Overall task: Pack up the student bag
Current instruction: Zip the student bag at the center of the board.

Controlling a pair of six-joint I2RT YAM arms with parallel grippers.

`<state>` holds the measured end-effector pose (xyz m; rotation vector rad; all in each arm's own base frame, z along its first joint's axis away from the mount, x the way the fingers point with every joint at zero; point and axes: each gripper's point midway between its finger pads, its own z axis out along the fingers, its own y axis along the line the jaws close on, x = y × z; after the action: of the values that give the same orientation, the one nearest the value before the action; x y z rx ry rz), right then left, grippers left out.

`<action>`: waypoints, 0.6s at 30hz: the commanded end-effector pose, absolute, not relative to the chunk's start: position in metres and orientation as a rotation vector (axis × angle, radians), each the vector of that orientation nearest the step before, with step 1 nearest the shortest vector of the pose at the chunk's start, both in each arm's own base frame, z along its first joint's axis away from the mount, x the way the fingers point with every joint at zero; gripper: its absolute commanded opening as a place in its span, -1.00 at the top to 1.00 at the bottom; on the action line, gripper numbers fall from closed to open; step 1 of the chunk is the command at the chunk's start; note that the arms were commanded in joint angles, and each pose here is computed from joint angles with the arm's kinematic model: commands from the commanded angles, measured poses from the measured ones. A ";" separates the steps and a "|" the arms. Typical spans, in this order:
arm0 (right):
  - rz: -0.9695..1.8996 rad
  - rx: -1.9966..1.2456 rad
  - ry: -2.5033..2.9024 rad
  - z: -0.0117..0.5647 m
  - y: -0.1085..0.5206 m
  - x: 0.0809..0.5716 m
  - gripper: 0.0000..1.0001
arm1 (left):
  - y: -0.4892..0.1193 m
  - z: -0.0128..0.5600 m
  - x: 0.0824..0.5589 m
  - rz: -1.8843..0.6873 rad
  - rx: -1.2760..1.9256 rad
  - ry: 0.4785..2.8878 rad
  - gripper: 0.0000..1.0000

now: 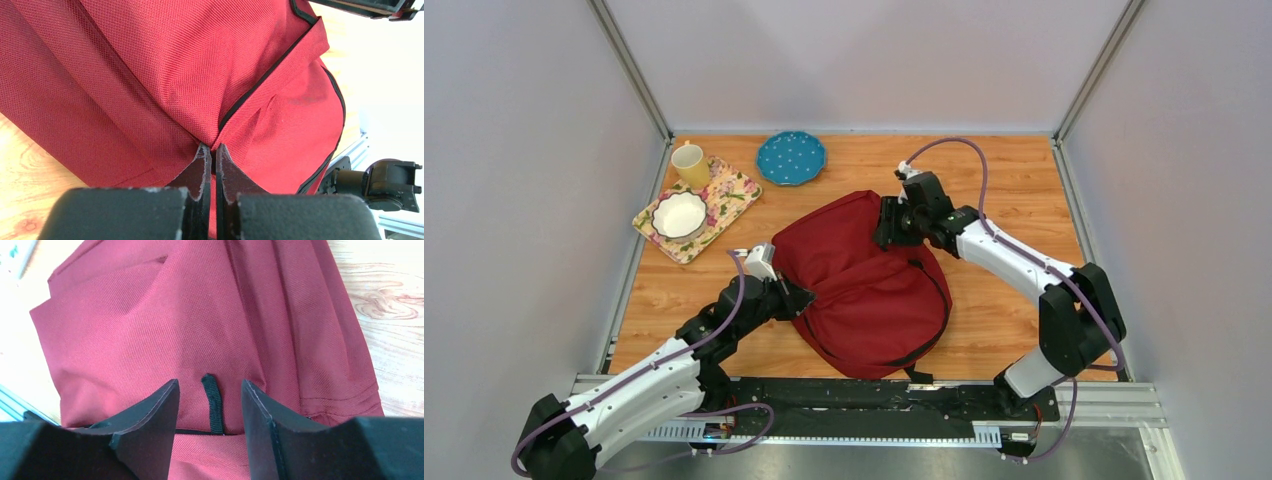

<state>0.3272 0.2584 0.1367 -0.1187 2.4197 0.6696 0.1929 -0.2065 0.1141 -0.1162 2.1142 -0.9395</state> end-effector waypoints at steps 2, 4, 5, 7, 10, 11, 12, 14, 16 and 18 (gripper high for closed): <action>0.598 -0.275 2.419 0.140 0.261 0.328 -0.02 | -0.211 0.120 0.193 -0.972 -0.088 2.088 1.00; 0.572 -0.308 2.438 0.132 0.259 0.327 -0.01 | -0.211 0.118 0.192 -0.972 -0.086 2.093 1.00; 0.556 -0.317 2.451 0.128 0.257 0.324 -0.01 | -0.212 0.120 0.193 -0.975 -0.086 2.089 1.00; 0.551 -0.339 2.463 0.123 0.257 0.322 0.00 | -0.212 0.120 0.193 -0.975 -0.084 2.089 1.00; 0.547 -0.372 2.490 0.114 0.260 0.319 0.03 | -0.213 0.119 0.192 -0.979 -0.082 2.092 1.00; 0.533 -0.382 2.503 0.111 0.260 0.317 0.04 | -0.213 0.119 0.193 -0.980 -0.083 2.092 1.00; 0.529 -0.389 2.506 0.111 0.261 0.318 0.06 | -0.213 0.119 0.193 -0.981 -0.083 2.093 1.00; 0.524 -0.400 2.515 0.106 0.263 0.318 0.12 | -0.213 0.119 0.193 -0.983 -0.083 2.091 1.00; 0.532 -0.396 2.514 0.105 0.265 0.319 0.19 | -0.214 0.118 0.193 -0.983 -0.083 2.095 1.00; 0.547 -0.394 2.515 0.104 0.268 0.319 0.25 | -0.214 0.118 0.193 -0.983 -0.083 2.095 1.00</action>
<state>0.3167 0.2605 0.1000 -0.3578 2.5253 0.5389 0.1922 -0.2090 0.1125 -0.1075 2.1196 -0.9503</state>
